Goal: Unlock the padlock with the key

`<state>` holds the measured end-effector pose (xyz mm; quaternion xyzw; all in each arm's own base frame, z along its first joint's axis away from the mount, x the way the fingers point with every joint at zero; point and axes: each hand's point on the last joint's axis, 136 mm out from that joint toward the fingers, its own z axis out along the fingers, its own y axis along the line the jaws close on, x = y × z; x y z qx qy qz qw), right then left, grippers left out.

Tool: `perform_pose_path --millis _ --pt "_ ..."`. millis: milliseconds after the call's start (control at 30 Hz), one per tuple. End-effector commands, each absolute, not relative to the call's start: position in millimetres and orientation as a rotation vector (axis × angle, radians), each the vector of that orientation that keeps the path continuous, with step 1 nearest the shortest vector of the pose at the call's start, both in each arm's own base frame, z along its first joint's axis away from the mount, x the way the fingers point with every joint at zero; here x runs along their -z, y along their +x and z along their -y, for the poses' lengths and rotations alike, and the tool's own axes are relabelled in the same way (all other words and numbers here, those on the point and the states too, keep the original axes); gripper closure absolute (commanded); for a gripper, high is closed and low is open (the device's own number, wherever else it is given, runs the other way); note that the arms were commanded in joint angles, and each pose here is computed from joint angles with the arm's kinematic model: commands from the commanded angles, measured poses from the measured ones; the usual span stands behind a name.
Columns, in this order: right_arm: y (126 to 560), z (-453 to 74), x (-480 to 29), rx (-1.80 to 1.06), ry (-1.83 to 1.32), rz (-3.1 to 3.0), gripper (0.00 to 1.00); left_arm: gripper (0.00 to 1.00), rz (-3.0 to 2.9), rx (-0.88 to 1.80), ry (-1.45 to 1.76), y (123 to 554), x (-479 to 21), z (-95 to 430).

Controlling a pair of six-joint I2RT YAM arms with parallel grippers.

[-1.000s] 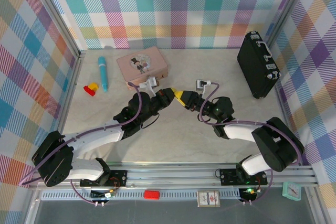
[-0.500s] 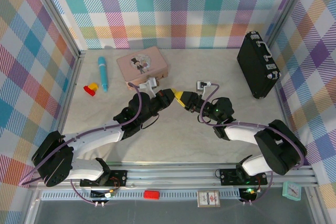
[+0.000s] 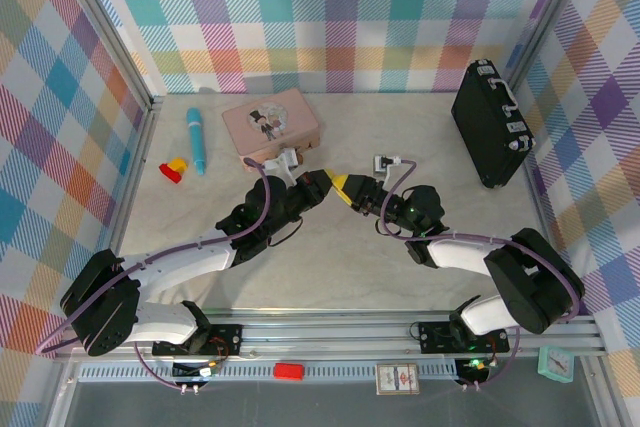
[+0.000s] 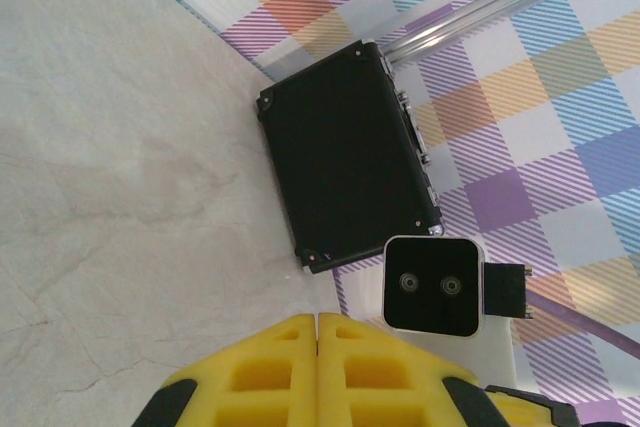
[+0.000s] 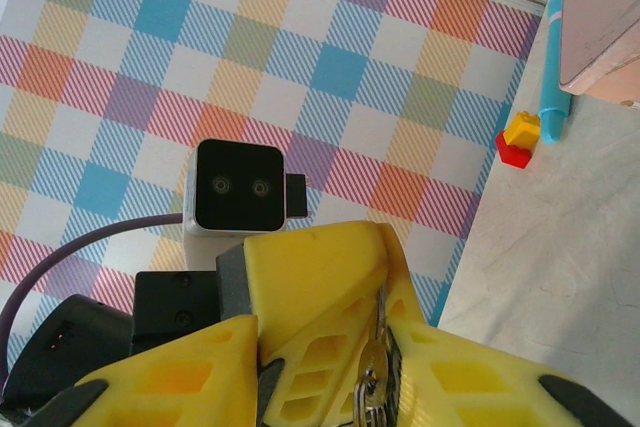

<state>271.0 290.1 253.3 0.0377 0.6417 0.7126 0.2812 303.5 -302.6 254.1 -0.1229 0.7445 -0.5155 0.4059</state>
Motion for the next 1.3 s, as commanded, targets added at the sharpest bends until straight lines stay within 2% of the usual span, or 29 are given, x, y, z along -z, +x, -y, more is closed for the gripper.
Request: perform_pose_path --millis 0,233,667,867,1033,1267 --pt "271.3 -290.5 -230.5 -1.873 0.141 -1.803 0.69 1.00 -1.726 1.363 -0.322 305.3 -298.8 292.7" --pt "272.4 -291.6 -226.1 -1.876 0.161 -1.820 0.71 1.00 -1.719 1.366 -0.320 305.7 -301.8 292.7" --pt "274.3 -292.6 -218.6 -1.851 0.180 -1.862 0.84 1.00 -1.722 1.380 -0.308 305.8 -302.7 296.9" --pt "272.0 -292.9 -233.6 -1.873 0.137 -1.811 0.84 1.00 -1.732 1.383 -0.317 306.6 -296.5 298.1" --pt "269.4 -291.3 -244.3 -1.886 0.103 -1.759 0.74 1.00 -1.734 1.391 -0.326 306.8 -294.3 298.5" --pt "268.3 -292.5 -251.3 -1.895 0.081 -1.736 0.74 1.00 -1.743 1.406 -0.328 305.3 -290.5 302.4"
